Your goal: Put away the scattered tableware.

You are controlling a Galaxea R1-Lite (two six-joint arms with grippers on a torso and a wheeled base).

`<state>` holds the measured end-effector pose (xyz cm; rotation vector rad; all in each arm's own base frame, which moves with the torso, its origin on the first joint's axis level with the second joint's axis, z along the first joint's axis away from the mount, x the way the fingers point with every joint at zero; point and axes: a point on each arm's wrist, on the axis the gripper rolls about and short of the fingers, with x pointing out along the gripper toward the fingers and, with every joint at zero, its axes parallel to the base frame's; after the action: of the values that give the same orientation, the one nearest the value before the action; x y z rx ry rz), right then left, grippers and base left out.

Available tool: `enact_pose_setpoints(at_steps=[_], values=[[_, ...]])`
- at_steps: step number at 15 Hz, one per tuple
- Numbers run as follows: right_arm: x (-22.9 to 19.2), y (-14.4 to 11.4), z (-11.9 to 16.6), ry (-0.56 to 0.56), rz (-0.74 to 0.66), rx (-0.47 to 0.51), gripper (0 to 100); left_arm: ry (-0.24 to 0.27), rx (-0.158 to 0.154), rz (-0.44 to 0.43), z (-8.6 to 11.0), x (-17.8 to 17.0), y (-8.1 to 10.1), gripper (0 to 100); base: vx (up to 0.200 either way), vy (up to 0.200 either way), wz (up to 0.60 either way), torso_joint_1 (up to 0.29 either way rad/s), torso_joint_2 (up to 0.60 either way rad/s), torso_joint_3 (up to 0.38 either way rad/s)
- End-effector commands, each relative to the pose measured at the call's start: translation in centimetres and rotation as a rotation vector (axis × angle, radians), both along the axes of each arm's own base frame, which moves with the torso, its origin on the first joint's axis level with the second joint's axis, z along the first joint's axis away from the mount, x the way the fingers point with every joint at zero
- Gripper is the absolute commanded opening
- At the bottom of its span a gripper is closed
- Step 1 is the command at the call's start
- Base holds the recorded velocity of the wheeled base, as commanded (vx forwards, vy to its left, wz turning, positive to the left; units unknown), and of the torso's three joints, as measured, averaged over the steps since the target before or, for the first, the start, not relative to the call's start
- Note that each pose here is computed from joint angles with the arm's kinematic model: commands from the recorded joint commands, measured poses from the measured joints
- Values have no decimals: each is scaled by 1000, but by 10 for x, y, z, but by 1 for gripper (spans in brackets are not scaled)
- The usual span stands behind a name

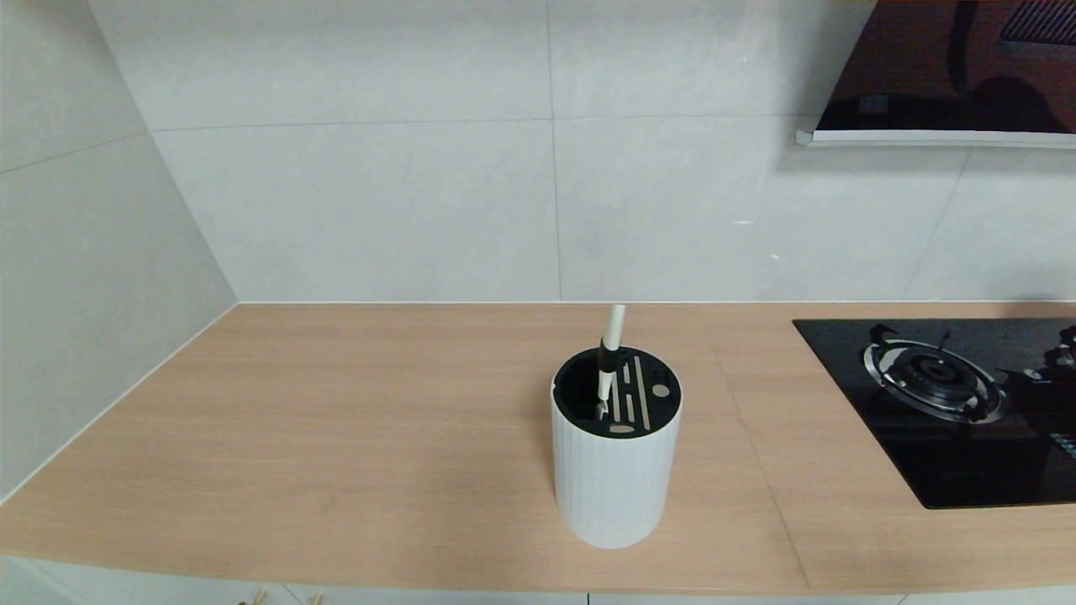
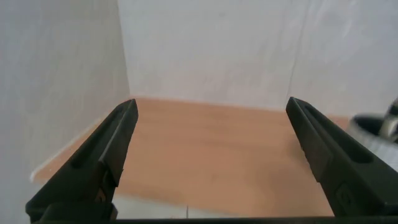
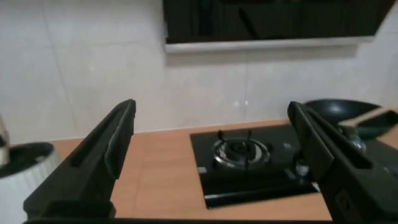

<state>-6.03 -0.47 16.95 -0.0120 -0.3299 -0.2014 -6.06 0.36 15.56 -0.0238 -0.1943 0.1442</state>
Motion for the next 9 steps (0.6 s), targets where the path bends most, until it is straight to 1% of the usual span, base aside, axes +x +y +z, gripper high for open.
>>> enact_pose_setpoints(at_steps=[1, 2, 3, 4, 5, 6, 7, 8, 9], values=[[17, 1, -39, 103, 18, -3, 100, 109, -3, -25, -36, 17, -1, 100, 0, 0, 0, 0, 0, 0], [23, 2, -50, 128, 62, -4, 100, 130, -4, -34, -53, 27, -1, 100, 0, 0, 0, 0, 0, 0], [27, 2, -57, 137, 85, -7, 100, 128, -6, -42, -65, 34, -1, 100, 0, 0, 0, 0, 0, 0], [30, 3, -62, 144, 100, -11, 100, 127, 1, -60, -73, 38, -2, 100, 0, 0, 0, 0, 0, 0], [35, 4, -73, 165, 143, -21, 100, 156, -15, -107, -76, 38, -3, 100, 0, 0, 0, 0, 0, 0], [36, 4, -79, 183, 155, -22, 100, 160, -8, -111, -77, 38, -3, 100, 0, 0, 0, 0, 0, 0], [37, 4, -82, 218, 158, -18, 100, 171, 21, -127, -78, 38, -3, 100, 0, 0, 0, 0, 0, 0], [37, 4, -88, 272, 158, -14, 100, 204, 58, -141, -81, 38, -4, 100, 0, 0, 0, 0, 0, 0], [38, 4, -96, 348, 158, -4, 100, 201, 69, -140, -80, 38, -4, 100, 0, 0, 0, 0, 0, 0]])
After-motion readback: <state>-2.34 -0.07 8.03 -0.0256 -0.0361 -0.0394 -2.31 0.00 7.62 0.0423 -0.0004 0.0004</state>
